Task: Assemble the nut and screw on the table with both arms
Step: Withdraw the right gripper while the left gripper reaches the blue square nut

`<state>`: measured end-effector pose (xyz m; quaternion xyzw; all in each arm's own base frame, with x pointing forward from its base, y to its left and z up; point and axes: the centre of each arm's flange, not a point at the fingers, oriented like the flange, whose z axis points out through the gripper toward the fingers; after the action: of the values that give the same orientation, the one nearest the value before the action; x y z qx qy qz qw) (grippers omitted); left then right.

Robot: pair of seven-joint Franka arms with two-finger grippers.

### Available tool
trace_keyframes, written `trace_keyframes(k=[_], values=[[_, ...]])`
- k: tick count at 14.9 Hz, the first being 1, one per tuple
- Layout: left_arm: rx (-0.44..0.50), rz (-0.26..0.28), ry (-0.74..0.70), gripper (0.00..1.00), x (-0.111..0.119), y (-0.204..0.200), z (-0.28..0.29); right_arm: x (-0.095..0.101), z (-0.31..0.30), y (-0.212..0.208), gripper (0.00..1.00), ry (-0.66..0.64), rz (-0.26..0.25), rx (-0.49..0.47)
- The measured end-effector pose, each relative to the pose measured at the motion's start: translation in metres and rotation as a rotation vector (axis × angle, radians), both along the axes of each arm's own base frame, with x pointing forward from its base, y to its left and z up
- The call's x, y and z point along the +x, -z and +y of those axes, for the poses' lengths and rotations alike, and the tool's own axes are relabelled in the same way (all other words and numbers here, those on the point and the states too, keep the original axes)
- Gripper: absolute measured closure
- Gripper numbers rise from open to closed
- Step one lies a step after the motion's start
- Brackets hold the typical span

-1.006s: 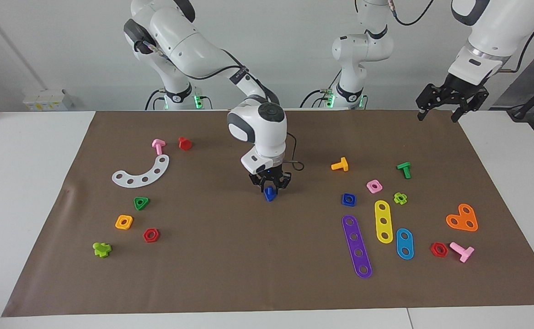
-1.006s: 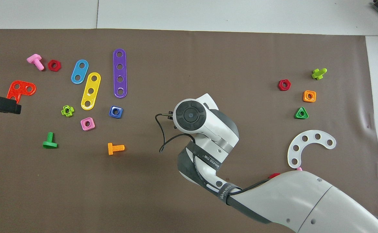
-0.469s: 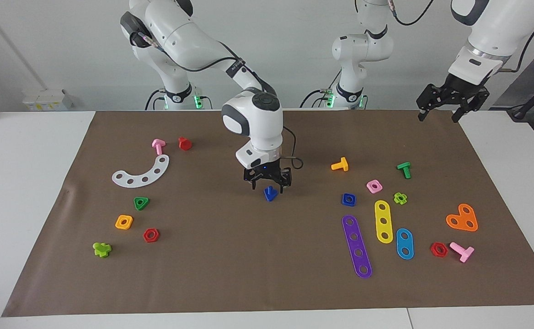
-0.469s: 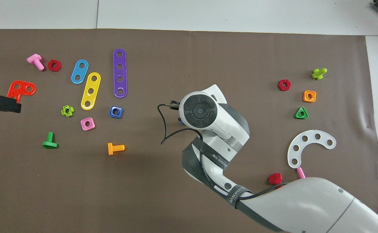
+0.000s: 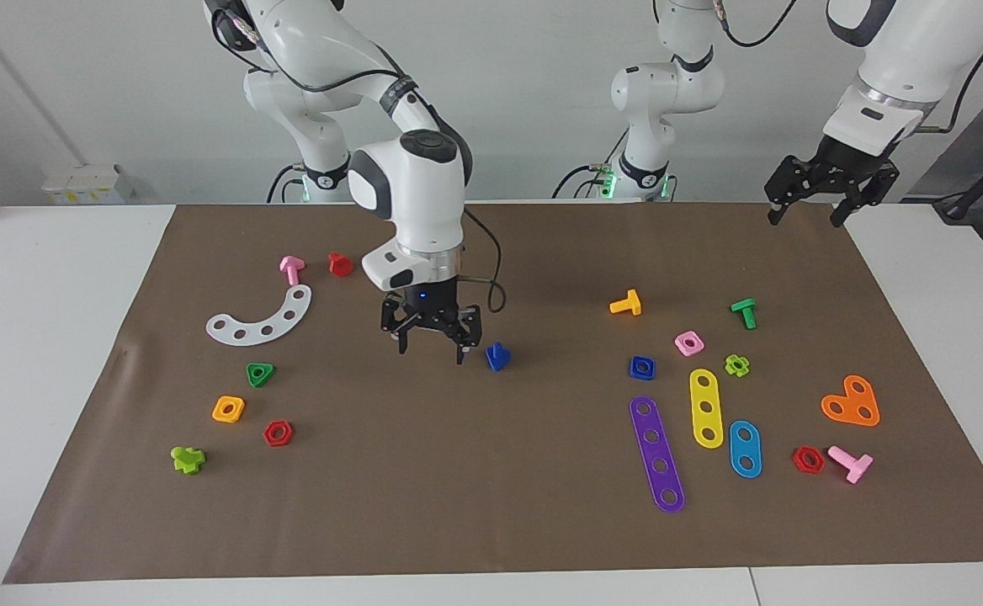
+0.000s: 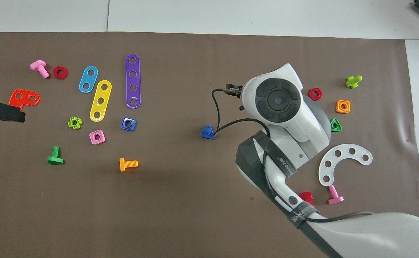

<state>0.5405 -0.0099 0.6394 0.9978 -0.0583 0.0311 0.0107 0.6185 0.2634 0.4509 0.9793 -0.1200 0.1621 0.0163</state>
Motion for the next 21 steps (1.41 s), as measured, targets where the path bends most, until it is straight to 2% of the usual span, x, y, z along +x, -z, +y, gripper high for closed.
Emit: trace_keyframes(k=[3,6,13,19,21], values=[[0.000,-0.012,0.003,0.00,0.004,0.008,-0.004,0.017,-0.069,-0.025,0.00,-0.008,0.010,-0.013],[-0.002,-0.021,-0.002,0.00,0.010,0.030,-0.015,0.016,-0.128,-0.058,0.00,-0.010,0.042,-0.024],[-0.005,-0.021,0.002,0.00,0.030,0.088,-0.046,-0.025,-0.241,-0.134,0.00,-0.055,0.140,0.047],[-0.016,-0.031,-0.037,0.00,0.059,0.152,-0.094,-0.064,-0.311,-0.162,0.00,-0.095,0.232,0.075],[-0.022,-0.051,-0.041,0.00,0.062,0.180,-0.105,-0.069,-0.318,-0.165,0.00,-0.102,0.240,0.075]])
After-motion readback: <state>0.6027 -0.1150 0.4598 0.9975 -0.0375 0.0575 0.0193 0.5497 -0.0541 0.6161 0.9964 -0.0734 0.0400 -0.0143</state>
